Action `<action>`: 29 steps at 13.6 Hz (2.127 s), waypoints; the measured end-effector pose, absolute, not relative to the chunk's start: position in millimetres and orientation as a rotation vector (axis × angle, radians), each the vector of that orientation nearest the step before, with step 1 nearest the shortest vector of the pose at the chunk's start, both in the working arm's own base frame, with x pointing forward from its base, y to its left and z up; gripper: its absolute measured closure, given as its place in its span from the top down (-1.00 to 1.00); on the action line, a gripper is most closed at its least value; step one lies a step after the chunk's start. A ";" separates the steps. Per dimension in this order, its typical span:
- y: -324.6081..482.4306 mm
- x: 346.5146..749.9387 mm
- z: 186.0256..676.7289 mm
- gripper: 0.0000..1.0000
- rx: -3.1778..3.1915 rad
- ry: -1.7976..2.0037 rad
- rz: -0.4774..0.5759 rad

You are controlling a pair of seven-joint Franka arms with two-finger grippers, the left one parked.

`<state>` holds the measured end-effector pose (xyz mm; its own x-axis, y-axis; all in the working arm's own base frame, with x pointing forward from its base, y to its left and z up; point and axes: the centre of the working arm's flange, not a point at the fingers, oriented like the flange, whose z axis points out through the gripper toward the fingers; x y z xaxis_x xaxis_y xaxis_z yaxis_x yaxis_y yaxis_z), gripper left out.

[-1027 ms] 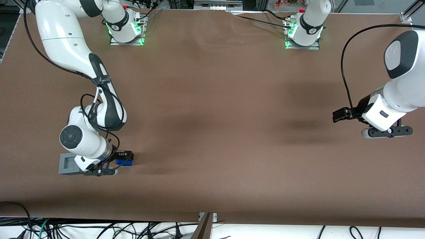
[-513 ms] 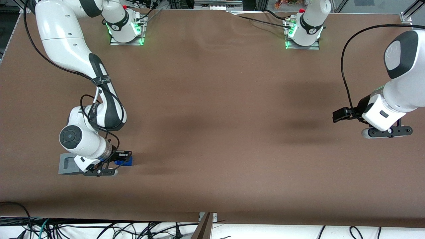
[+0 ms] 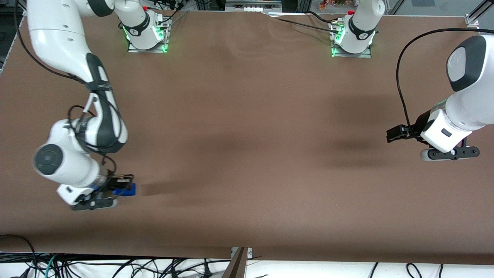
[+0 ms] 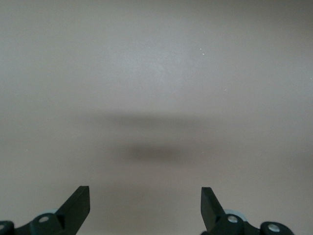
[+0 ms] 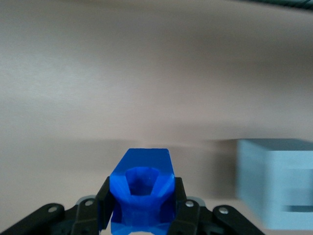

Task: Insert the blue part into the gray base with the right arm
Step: 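Lift the blue part and carry it over the gray base, then lower the blue part into the gray base's square socket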

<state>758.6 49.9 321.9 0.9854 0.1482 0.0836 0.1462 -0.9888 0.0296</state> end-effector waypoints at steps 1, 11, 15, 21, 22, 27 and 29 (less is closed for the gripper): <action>24.8 760.0 332.9 0.00 3.103 0.256 0.126; -71.9 758.8 355.2 0.00 3.093 0.268 0.119; -87.4 757.2 347.0 0.00 3.096 0.239 0.102; -105.3 758.9 319.5 0.00 3.094 0.226 0.099; -105.9 758.8 318.7 0.00 3.093 0.235 0.097; -105.4 758.7 314.5 0.00 3.093 0.255 0.089; -105.1 759.7 312.9 0.00 3.091 0.259 0.098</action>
